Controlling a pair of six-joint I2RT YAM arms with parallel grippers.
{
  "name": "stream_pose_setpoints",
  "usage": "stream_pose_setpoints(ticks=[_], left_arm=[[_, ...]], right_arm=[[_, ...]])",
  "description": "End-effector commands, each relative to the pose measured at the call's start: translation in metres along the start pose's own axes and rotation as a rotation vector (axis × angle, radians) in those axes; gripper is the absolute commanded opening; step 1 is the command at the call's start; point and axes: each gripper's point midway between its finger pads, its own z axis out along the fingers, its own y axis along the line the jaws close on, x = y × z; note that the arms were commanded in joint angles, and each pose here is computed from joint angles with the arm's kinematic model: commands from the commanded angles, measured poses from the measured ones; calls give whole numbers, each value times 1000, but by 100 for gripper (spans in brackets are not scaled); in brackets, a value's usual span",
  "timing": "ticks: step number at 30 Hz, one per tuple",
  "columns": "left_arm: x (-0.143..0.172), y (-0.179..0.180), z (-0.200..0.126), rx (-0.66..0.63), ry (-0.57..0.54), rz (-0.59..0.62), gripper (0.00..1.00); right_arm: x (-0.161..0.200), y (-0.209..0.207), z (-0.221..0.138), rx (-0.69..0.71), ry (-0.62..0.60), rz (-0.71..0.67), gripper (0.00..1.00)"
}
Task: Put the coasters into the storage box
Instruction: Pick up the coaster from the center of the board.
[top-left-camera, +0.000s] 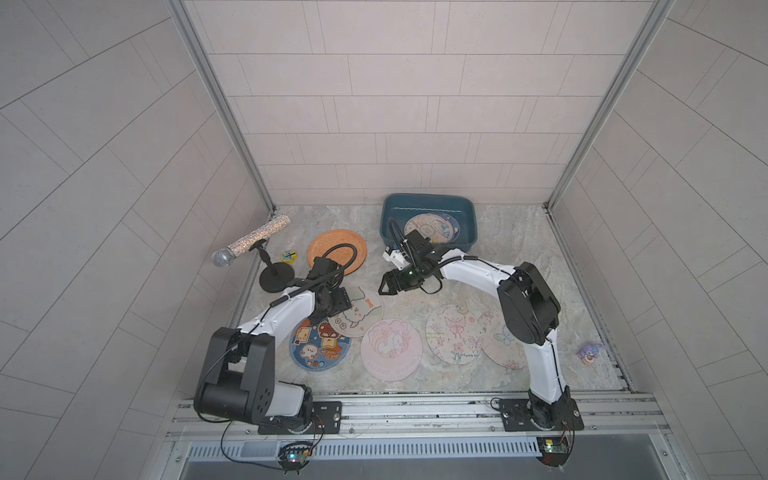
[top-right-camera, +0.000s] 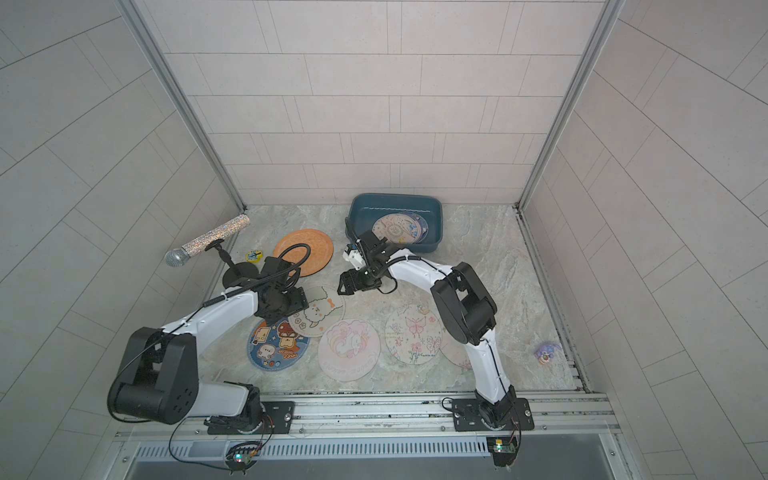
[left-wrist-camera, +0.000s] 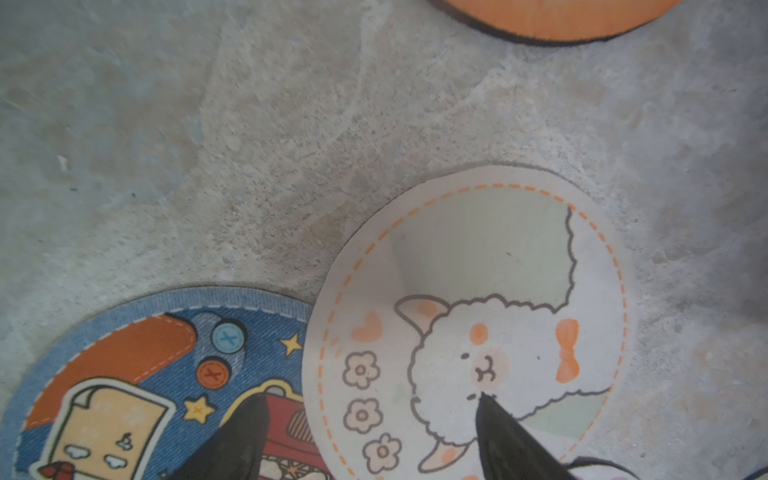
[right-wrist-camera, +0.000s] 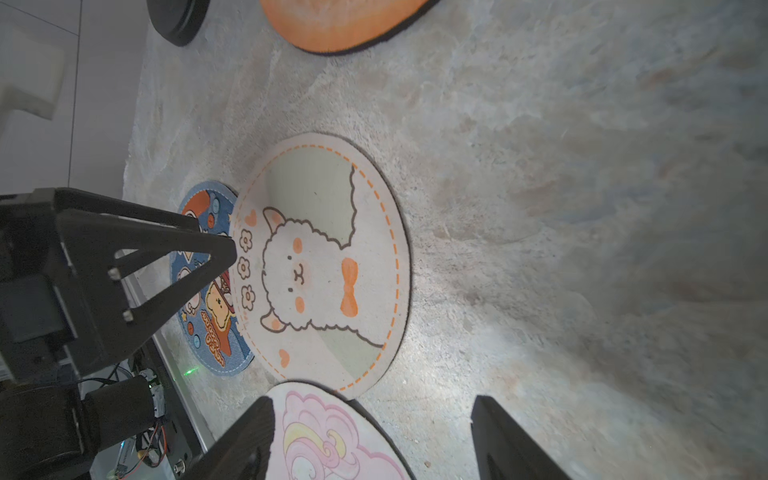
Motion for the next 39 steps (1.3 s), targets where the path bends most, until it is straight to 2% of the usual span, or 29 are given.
stream_pose_setpoints(ticks=[1, 15, 39], left_arm=[[11, 11, 6, -41, 45, -17, 82], [24, 9, 21, -17, 103, -41, 79], [29, -10, 33, 93, 126, -73, 71]], right_arm=[[1, 4, 10, 8, 10, -18, 78], [10, 2, 33, 41, 47, -28, 78], [19, -5, 59, 87, 77, -14, 74]])
